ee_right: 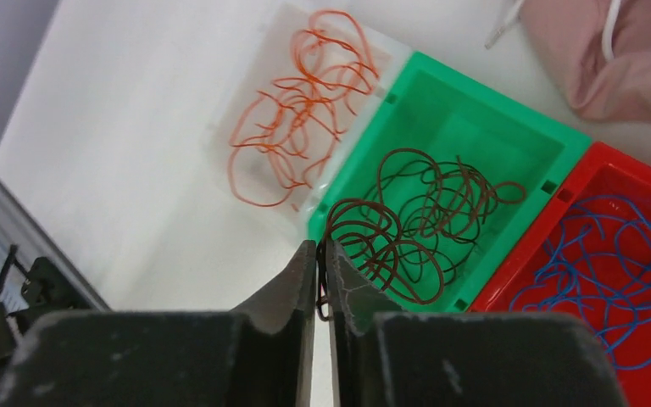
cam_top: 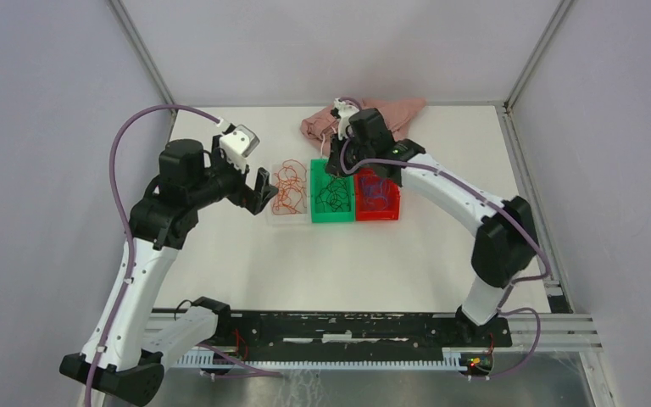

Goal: Untangle the cables

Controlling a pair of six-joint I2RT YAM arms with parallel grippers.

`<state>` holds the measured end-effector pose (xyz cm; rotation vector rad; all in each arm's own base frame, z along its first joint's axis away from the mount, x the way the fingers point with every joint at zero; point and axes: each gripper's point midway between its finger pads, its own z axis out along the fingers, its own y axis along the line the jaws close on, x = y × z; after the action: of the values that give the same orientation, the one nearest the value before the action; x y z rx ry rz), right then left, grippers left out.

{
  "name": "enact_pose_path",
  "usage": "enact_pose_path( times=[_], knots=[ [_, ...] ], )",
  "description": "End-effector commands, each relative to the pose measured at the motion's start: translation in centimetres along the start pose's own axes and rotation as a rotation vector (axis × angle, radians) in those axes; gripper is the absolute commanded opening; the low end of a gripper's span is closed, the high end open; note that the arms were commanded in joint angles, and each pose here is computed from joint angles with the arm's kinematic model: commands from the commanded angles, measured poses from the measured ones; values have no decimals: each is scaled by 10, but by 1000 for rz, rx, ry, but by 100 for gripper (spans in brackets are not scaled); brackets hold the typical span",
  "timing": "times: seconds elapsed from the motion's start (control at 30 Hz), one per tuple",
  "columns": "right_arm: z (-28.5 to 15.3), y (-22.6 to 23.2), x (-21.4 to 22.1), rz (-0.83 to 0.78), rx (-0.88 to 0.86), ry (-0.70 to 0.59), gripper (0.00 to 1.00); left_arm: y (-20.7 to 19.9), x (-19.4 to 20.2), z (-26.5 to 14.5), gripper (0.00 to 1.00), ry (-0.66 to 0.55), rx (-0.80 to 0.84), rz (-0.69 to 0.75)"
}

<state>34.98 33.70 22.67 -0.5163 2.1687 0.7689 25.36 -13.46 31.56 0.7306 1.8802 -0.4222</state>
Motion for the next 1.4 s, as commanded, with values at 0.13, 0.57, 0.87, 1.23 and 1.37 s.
enact_pose_path(
  times=[0.13, 0.57, 0.87, 1.23, 1.37],
  knots=[
    [46, -41, -4, 36, 96, 71, 50, 15, -10, 1, 99, -41, -83, -42],
    [-50, -81, -14, -31, 370, -95, 99, 105, 29, 27, 99, -1, -246, -170],
    [-152, -208, 47, 226, 855, -206, 99, 148, 120, 73, 99, 6, -326, -195],
    [-223, -300, 127, 253, 1380, -394, 99, 160, 167, 97, 99, -311, -471, -186],
    [-228, -312, 137, 175, 1456, -431, 99, 158, 181, 98, 99, -305, -485, -196]
  ],
)
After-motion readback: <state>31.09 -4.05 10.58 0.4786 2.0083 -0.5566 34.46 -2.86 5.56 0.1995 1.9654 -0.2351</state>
